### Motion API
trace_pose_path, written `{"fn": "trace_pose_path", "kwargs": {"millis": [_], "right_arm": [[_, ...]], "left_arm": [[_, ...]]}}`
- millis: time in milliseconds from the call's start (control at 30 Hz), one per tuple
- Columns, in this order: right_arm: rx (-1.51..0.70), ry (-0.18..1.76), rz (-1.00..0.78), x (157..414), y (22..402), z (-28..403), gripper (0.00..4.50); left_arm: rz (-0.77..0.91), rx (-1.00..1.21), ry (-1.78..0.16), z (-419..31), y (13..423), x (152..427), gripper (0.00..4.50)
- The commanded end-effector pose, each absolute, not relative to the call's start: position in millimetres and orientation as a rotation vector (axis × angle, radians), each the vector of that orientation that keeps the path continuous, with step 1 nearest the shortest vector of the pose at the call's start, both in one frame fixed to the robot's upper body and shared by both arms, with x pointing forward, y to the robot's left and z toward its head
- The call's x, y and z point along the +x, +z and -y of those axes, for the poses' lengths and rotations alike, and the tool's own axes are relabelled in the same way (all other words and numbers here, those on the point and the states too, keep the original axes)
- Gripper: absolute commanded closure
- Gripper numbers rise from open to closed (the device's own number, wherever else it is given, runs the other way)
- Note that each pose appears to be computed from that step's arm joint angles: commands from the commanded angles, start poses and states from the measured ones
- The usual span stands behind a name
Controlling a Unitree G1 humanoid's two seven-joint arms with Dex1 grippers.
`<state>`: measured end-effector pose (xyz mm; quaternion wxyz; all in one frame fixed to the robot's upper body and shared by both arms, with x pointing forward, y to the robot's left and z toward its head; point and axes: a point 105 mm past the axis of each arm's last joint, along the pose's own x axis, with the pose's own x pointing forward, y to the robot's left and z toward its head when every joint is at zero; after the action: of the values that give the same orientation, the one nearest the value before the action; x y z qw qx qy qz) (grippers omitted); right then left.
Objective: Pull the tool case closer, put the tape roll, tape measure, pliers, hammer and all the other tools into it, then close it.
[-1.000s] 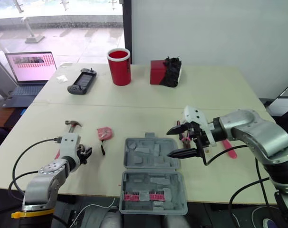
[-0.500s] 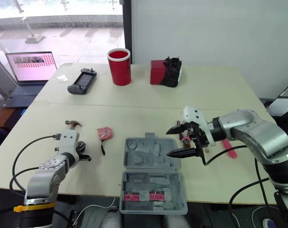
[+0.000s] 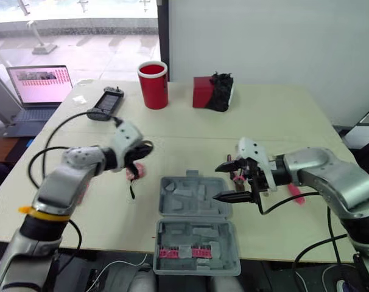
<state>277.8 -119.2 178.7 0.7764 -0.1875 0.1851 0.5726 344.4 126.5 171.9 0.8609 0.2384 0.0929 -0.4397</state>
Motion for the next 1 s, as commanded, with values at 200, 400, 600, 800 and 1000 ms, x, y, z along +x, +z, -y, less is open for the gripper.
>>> {"fn": "trace_pose_path", "kwargs": {"millis": [200, 400, 600, 800, 1000], "right_arm": [[-0.378, 1.119, -0.338, 270.3, 185.1, 127.1, 0.0], [-0.368, 1.057, -0.345, 263.7, 181.9, 134.0, 0.0], [-0.366, 1.039, -0.347, 261.9, 181.5, 135.9, 0.0], [-0.37, 1.033, -0.349, 262.9, 182.5, 137.1, 0.0], [-0.382, 1.03, -0.379, 264.8, 175.8, 139.8, 0.0]], "left_arm": [[-0.276, 0.66, -1.315, -85.7, 147.6, 344.1, 4.46], [-0.338, 0.755, -1.402, -82.7, 117.2, 345.8, 4.46], [-0.359, 0.774, -1.421, -79.4, 102.4, 350.5, 4.46], [-0.392, 0.774, -1.379, -82.7, 91.2, 355.2, 4.46], [-0.432, 0.766, -1.4, -87.7, 87.3, 347.5, 4.46]]}}
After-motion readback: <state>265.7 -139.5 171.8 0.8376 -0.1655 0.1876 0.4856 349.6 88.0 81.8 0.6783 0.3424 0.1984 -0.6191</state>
